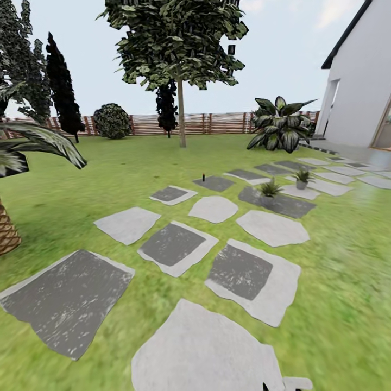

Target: Pick up the pesticide atomizer in the garden and spray insectifuge to fully cover both potted plants in the garden.

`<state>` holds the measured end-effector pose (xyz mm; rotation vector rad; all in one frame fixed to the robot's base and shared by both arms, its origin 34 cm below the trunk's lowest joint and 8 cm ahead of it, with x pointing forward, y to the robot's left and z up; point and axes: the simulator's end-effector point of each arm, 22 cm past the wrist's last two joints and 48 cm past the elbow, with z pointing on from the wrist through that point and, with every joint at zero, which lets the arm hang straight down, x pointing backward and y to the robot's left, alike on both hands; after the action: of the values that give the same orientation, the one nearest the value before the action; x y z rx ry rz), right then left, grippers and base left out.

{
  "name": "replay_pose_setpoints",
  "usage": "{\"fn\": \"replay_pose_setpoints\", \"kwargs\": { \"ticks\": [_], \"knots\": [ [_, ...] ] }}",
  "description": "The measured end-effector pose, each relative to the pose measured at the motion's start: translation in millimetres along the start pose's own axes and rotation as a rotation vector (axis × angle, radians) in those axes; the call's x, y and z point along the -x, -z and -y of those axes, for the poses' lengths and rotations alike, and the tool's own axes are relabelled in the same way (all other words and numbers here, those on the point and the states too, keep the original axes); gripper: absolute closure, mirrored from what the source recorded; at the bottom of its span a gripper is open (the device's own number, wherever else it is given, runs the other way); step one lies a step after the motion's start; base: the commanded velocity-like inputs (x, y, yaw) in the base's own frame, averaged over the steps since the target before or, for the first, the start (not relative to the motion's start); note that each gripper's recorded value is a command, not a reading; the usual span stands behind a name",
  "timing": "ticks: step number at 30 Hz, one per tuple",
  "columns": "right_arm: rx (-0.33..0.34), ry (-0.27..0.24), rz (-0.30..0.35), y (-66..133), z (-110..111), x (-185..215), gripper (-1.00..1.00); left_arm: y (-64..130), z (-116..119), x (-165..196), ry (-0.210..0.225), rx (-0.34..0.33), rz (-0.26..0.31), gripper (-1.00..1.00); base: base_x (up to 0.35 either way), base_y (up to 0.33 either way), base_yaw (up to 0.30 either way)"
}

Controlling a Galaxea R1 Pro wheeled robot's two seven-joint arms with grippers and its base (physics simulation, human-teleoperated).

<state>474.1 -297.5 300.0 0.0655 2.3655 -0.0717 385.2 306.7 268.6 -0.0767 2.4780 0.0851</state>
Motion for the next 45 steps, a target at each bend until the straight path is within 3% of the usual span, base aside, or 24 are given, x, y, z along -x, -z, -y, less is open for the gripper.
{"fn": "replay_pose_setpoints", "kwargs": {
  "ticks": [45],
  "knots": [
    [0.000, 0.000, 0.000, 0.0, 0.0, 0.0, -1.00, -0.1, 0.0, 0.2, 0.000, 0.000, 0.000, -1.00, 0.307, 0.000, 0.000]
  ]
}}
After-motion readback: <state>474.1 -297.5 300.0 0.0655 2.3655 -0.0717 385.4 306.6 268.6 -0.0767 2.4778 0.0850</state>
